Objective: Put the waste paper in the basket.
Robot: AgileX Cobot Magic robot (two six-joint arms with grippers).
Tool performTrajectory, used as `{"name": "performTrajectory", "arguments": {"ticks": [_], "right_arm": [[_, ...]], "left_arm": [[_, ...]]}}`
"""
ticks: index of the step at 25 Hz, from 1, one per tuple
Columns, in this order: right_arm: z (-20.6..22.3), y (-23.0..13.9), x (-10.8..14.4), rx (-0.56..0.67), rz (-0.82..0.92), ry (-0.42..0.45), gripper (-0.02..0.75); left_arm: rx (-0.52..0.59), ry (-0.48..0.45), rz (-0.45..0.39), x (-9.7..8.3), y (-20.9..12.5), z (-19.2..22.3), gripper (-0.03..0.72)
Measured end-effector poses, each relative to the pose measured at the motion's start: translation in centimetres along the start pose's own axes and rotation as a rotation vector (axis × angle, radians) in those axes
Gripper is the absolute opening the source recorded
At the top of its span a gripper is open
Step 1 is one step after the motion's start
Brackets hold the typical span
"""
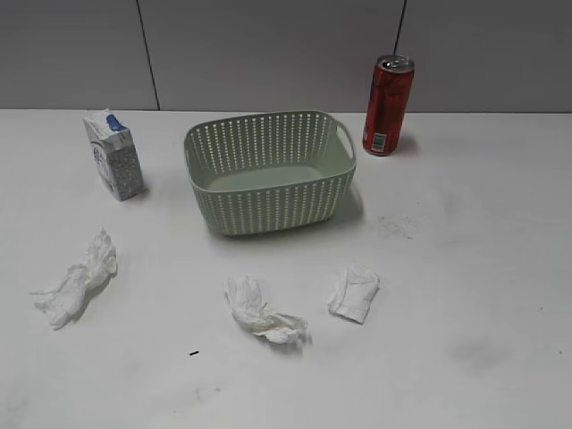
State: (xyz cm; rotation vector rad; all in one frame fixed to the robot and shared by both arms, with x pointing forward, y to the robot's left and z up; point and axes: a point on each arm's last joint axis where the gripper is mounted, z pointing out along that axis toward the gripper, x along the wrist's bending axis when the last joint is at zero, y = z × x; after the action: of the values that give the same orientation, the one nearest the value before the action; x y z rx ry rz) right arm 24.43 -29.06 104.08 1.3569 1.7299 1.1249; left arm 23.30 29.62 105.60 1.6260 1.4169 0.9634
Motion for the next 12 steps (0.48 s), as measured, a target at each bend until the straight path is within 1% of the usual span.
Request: {"name": "performTrajectory", "arguments": {"ticks": [12], "right_arm": [[0.0,0.0,0.0,0.0,0.001,0.0,0.519]], "left_arm": [[0.0,0.0,0.0,0.0,0.0,0.0,0.237]]}}
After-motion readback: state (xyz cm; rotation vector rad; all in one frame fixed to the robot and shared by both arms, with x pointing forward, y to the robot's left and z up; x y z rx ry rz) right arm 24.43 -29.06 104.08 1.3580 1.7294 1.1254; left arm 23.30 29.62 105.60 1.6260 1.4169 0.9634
